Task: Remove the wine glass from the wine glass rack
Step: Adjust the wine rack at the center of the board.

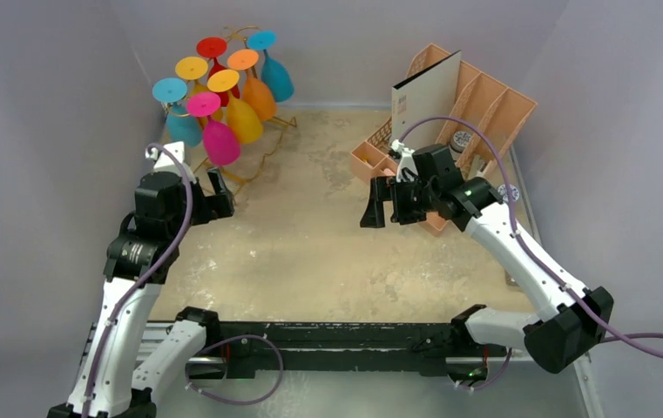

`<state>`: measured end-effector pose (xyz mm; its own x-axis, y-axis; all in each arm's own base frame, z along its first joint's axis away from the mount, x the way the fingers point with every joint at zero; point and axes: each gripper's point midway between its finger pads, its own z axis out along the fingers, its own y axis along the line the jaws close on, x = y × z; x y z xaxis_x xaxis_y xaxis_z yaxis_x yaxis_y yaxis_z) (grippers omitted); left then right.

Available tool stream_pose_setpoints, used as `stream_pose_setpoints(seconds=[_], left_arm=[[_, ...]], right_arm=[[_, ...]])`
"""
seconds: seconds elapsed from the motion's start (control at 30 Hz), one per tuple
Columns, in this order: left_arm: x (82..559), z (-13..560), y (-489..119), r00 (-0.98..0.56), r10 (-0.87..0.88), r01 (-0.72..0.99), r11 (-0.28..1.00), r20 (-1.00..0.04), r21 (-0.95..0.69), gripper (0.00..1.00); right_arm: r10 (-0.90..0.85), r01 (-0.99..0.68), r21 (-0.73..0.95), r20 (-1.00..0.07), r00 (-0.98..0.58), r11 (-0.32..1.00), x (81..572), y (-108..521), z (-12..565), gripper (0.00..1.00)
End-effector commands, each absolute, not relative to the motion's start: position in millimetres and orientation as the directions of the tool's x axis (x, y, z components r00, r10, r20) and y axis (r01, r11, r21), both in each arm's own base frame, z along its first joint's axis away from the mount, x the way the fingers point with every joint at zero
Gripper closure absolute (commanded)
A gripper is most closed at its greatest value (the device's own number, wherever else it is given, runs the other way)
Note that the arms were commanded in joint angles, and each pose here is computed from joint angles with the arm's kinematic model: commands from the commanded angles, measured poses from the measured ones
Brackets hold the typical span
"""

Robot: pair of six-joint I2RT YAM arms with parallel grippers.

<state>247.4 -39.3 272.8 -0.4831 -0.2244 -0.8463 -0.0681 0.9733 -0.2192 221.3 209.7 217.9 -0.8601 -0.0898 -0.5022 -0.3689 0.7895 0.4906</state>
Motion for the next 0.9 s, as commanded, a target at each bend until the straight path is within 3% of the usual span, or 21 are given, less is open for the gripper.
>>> stream_pose_setpoints(seconds=[0.0, 0.1, 0.27, 0.47, 0.73, 0.87], left_arm=[[242, 288, -5, -0.34, -0.266, -0.232, 0.953, -0.902, -0.194, 0.0], [235, 271, 21, -0.34, -0.305, -0.398, 0.904, -0.89, -0.158, 0.0], [215, 224, 35, -0.495, -0.378, -0.565, 0.824, -0.782, -0.041, 0.0], [225, 178, 0, -0.628, -0.393, -0.452, 0.887, -0.672, -0.096, 0.0], [270, 173, -33, -0.488, -0.449, -0.319, 0.89, -0.749, -0.326, 0.0], [289, 171, -36, -0.448, -0.464, -0.313, 0.882, -0.764, -0.353, 0.0]], right_arm=[[-0.004, -0.349, 0.493, -0.574, -0.819, 0.797, 246, 216, 215, 0.01], [0.004, -0.352, 0.477, -0.598, -0.802, 0.805, 258, 218, 206, 0.01], [0.02, -0.365, 0.486, -0.621, -0.784, 0.794, 266, 224, 209, 0.01], [0.064, -0.342, 0.535, -0.601, -0.796, 0.773, 260, 227, 208, 0.01], [0.084, -0.315, 0.531, -0.597, -0.798, 0.786, 244, 214, 215, 0.01], [0.101, -0.282, 0.54, -0.573, -0.813, 0.793, 234, 208, 228, 0.01]])
